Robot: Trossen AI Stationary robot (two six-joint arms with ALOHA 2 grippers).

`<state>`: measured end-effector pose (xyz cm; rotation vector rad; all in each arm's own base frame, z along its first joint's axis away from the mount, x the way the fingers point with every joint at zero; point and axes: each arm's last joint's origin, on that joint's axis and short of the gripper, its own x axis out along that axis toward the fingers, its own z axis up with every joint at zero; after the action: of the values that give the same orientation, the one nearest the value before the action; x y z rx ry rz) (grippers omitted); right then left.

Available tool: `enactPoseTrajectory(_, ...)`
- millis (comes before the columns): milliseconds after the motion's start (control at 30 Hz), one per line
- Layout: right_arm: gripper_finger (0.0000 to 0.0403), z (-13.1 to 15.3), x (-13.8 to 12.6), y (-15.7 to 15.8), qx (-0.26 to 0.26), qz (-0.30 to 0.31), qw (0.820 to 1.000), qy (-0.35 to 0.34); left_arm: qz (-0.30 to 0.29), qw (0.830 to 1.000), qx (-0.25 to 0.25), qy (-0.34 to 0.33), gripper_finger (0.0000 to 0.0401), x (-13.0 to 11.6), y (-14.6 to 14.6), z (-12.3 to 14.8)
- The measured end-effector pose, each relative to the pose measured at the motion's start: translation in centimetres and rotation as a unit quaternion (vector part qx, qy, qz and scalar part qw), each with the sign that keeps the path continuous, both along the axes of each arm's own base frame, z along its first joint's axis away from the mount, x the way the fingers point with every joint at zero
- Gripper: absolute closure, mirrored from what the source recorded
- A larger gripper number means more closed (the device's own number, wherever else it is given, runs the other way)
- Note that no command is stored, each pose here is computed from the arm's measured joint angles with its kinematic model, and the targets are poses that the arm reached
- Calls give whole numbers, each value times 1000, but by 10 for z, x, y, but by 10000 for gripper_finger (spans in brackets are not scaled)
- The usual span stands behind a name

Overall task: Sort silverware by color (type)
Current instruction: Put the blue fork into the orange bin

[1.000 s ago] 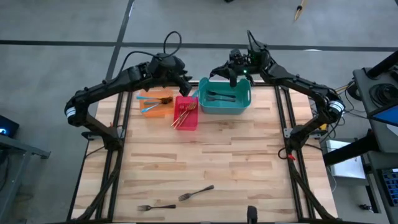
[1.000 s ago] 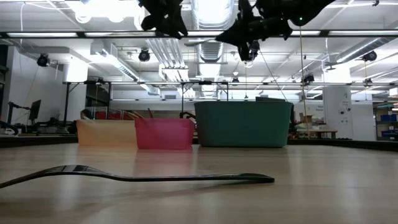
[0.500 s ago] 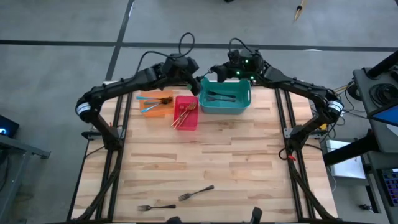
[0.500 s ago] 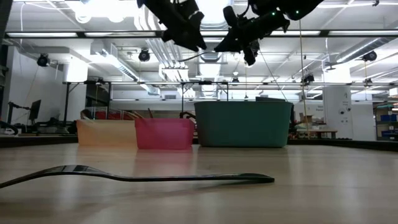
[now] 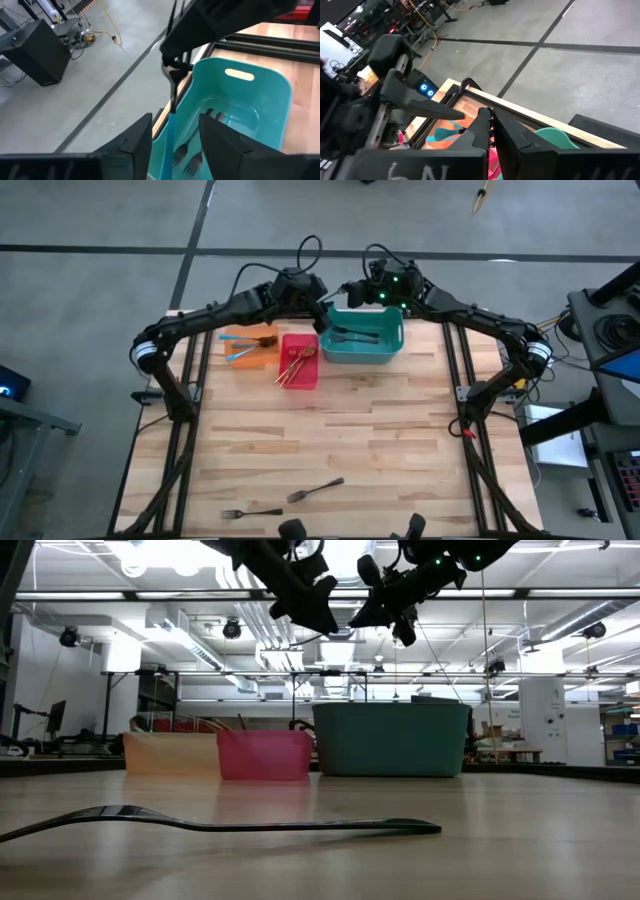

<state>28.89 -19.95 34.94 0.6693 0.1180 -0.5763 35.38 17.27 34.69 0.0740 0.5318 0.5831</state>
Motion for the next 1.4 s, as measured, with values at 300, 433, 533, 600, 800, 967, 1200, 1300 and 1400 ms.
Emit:
enactPoseTrajectory(300, 394, -3, 1, -1, -1, -3, 1000, 7, 12, 1000, -16, -19, 351, 12, 6, -13)
enactPoseTrajectory(433, 394, -6, 3, -3, 1, -3, 1000, 10, 14, 999, -19, -24, 394, 12, 7, -13)
enactPoseTrajectory(533, 393, -9, 6, -4, 3, 5, 1000, 14, 19, 999, -27, -28, 397, 10, 6, -10)
enactPoseTrajectory(600, 391, -11, 7, -5, 4, 7, 1000, 16, 21, 999, -34, -24, 398, 8, 5, -10)
enactPoseTrajectory(800, 351, -12, 7, -7, 7, 5, 1000, 11, 27, 998, -49, 0, 399, 3, 4, -6)
enactPoseTrajectory(967, 304, -10, 3, -11, 12, -1, 1000, 11, 34, 996, -64, 56, 400, -13, 7, -2)
enactPoseTrajectory(1200, 261, 6, -11, -16, 13, -20, 999, 43, 63, 983, -86, 149, 400, -64, 16, 11)
enactPoseTrajectory(1300, 253, 10, -13, -17, 4, -14, 998, 58, 78, 976, -98, 180, 400, -89, 18, 18)
enactPoseTrajectory(1400, 250, 16, -15, -18, -6, -14, 998, 61, 78, 970, -116, 197, 401, -113, 19, 27)
